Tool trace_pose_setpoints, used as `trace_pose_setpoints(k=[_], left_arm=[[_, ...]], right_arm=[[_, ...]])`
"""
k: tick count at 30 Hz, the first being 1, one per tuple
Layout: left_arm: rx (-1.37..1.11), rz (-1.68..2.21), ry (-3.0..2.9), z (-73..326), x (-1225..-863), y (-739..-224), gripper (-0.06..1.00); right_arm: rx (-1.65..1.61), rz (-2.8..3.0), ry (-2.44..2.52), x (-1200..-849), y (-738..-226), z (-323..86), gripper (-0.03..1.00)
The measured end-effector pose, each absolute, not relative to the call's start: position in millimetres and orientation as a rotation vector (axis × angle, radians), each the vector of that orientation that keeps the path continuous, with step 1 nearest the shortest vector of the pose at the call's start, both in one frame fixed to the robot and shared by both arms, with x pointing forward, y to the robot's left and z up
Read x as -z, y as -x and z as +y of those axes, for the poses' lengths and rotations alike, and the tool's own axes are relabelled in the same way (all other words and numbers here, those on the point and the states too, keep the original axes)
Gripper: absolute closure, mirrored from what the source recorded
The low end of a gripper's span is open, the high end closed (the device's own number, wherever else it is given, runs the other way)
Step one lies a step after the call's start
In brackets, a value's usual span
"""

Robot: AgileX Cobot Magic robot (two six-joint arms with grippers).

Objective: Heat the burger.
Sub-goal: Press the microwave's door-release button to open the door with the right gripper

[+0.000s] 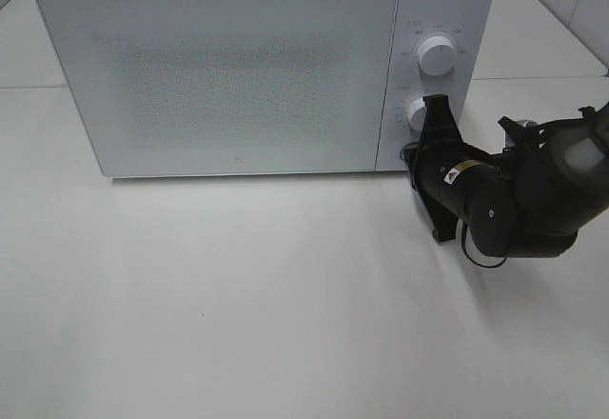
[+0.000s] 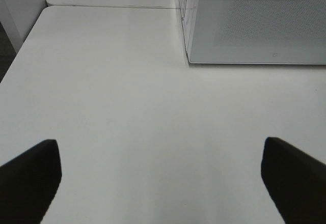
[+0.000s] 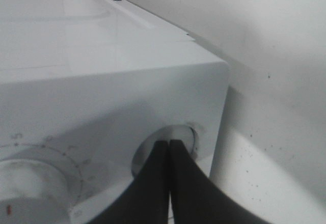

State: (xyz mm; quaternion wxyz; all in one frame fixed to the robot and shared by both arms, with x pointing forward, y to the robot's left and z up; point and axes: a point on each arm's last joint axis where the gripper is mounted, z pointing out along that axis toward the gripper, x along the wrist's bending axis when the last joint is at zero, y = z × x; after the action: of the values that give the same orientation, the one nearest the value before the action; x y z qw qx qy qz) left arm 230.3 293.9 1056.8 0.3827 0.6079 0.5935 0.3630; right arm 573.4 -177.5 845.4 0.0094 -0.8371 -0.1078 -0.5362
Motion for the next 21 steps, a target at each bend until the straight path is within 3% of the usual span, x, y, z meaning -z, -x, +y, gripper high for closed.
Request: trace_pose_setpoints(k=[21], left_arm=[[-0.926,1.514,-1.55,294,-1057,-230,-0.04]], right_arm=[[1.663,-0.307,2.626,-845,-584,-174,0.94]])
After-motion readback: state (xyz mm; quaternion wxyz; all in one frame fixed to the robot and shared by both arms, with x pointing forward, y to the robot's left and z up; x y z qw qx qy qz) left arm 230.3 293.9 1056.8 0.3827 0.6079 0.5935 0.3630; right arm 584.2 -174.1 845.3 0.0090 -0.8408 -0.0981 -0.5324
